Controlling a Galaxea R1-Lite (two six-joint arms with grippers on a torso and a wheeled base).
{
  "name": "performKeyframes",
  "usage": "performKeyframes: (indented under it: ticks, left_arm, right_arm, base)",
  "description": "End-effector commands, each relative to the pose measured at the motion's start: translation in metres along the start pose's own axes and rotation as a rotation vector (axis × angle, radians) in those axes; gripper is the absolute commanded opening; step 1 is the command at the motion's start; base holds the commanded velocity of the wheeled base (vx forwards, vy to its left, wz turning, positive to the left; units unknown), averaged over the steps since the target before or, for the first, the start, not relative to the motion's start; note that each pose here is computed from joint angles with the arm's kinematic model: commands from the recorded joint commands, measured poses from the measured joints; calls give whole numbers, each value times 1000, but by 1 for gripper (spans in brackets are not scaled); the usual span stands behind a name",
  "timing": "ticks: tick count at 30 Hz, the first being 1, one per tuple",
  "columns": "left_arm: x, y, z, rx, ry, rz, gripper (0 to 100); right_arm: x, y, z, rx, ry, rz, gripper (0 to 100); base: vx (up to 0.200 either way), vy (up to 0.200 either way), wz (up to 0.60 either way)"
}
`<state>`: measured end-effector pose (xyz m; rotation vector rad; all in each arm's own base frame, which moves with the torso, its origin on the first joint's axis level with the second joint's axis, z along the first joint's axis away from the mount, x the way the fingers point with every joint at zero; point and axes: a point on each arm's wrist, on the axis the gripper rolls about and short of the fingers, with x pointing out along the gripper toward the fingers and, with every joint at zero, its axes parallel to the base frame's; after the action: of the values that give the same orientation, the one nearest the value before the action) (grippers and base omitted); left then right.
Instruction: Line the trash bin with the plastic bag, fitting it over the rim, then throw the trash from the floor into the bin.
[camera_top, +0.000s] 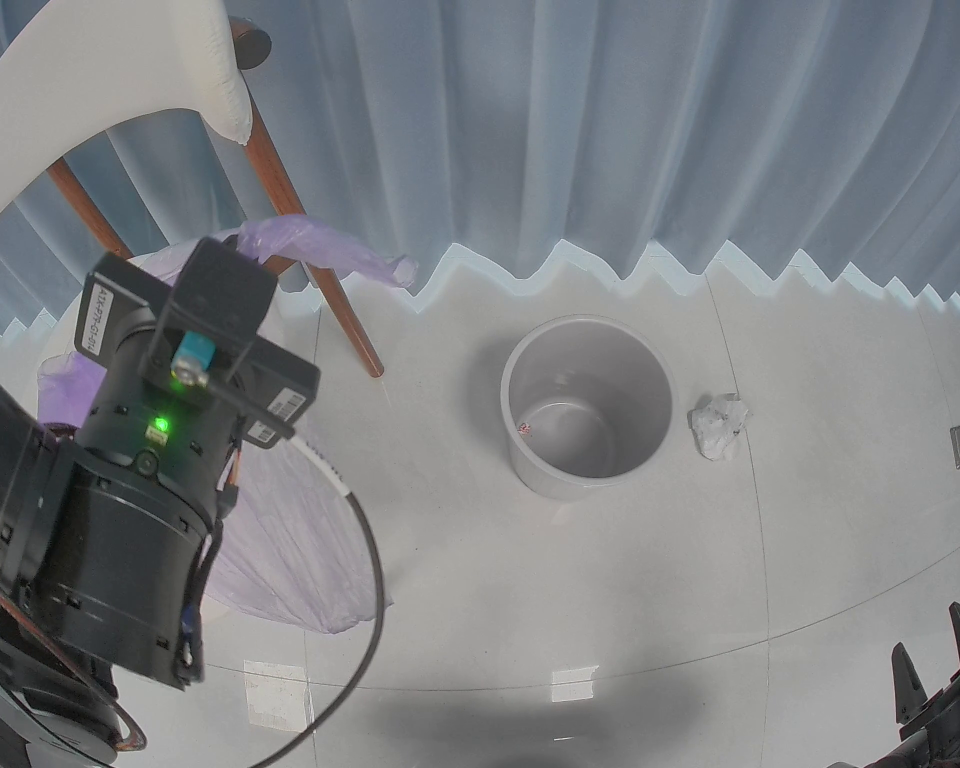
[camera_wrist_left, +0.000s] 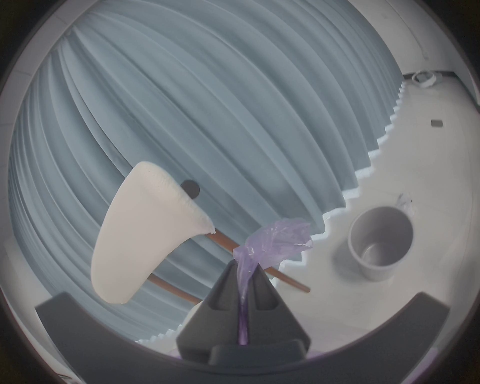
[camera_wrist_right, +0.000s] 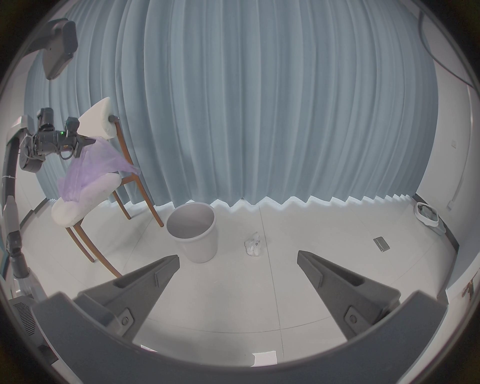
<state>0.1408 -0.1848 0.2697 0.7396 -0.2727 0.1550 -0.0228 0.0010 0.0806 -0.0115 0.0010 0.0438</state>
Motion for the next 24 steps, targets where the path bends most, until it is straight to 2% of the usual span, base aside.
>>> performKeyframes:
  ticks: [1,3,5,6,11,16,22,24]
  left_arm:
    - [-4,-11,23,-69,-46,-53,0]
    - [-6,-20,31,-88,-57,-84,0]
    - [-5,-20,32,-93,-58,-85,0]
    - [-3,-30,48,-124,-68,-111,0]
    - [5,-28,66,-162,-72,-105,0]
    - [8,-27,61,-129,-55,-108,0]
    - [9,-41,42,-85,-8,-146,0]
    - [8,-44,41,-110,1,-162,0]
  right_arm:
    - [0,0,-5,-1,2,-1,100]
    - [0,0,-5,-1,2,-1,100]
    - [0,0,-5,-1,2,-1,100]
    - [0,0,-5,-1,2,-1,100]
    - [0,0,-5,-1,2,1,100]
    - [0,0,-5,-1,0,1,100]
    - [0,0,-5,-1,2,-1,100]
    - [0,0,-5,-1,2,-1,100]
  base:
    - [0,0,0]
    - [0,0,0]
    - [0,0,0]
    - [0,0,0]
    - [0,0,0]
    - [0,0,0]
    - [0,0,0]
    - [0,0,0]
